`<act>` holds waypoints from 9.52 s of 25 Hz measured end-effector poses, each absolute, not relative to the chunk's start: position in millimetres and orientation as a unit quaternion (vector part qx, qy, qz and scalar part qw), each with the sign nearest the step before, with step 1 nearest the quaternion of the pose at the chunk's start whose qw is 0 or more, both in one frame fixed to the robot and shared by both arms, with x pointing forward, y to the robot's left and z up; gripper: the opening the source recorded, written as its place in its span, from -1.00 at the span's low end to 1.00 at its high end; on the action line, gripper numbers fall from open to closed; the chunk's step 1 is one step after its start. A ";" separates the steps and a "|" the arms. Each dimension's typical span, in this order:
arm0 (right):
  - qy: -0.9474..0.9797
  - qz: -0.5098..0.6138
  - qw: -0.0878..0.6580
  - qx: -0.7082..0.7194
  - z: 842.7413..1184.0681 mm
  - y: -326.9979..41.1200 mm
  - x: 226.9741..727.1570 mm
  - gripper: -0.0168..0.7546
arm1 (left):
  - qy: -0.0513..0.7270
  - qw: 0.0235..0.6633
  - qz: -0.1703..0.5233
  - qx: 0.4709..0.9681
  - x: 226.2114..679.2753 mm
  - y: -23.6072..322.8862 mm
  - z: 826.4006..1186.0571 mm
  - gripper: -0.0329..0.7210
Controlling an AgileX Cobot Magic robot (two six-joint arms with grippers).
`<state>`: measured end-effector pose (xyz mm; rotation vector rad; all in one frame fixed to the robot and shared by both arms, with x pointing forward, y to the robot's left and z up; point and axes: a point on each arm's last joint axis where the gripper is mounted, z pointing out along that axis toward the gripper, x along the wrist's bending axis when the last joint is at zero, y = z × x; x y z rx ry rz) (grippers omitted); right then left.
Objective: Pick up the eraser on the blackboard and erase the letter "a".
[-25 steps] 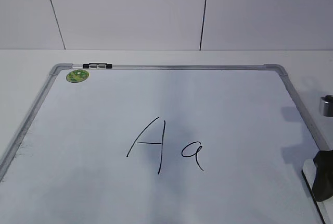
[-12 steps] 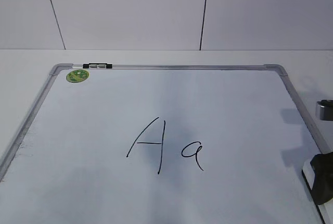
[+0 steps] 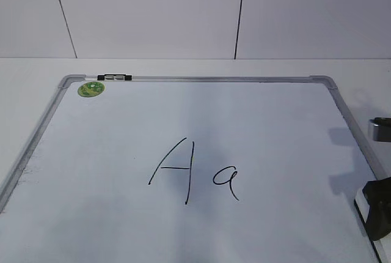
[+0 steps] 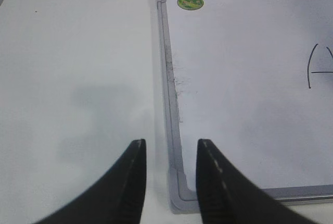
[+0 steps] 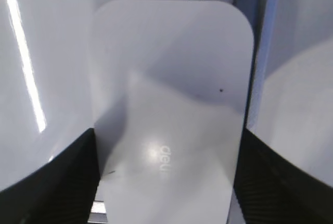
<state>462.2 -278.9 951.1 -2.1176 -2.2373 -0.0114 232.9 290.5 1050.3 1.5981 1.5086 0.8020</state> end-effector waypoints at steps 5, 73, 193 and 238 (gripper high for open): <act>-0.727 -0.003 0.030 -0.686 951.5 -279.1 462.5 0.45 | 0.594 0.390 0.316 0.629 232.9 290.5 1050.3 -0.26; -0.714 -0.071 0.107 -0.689 997.7 -258.1 490.2 0.43 | 0.668 0.262 0.166 0.676 342.6 289.6 1071.5 -0.26; -0.839 0.031 0.042 -0.542 972.3 -138.0 554.8 0.43 | 0.703 0.062 -0.032 0.707 575.0 269.8 927.9 -0.86; -0.846 0.008 0.050 -0.530 953.4 -109.3 568.9 0.43 | 0.703 0.062 -0.032 0.707 575.0 269.8 927.9 -0.82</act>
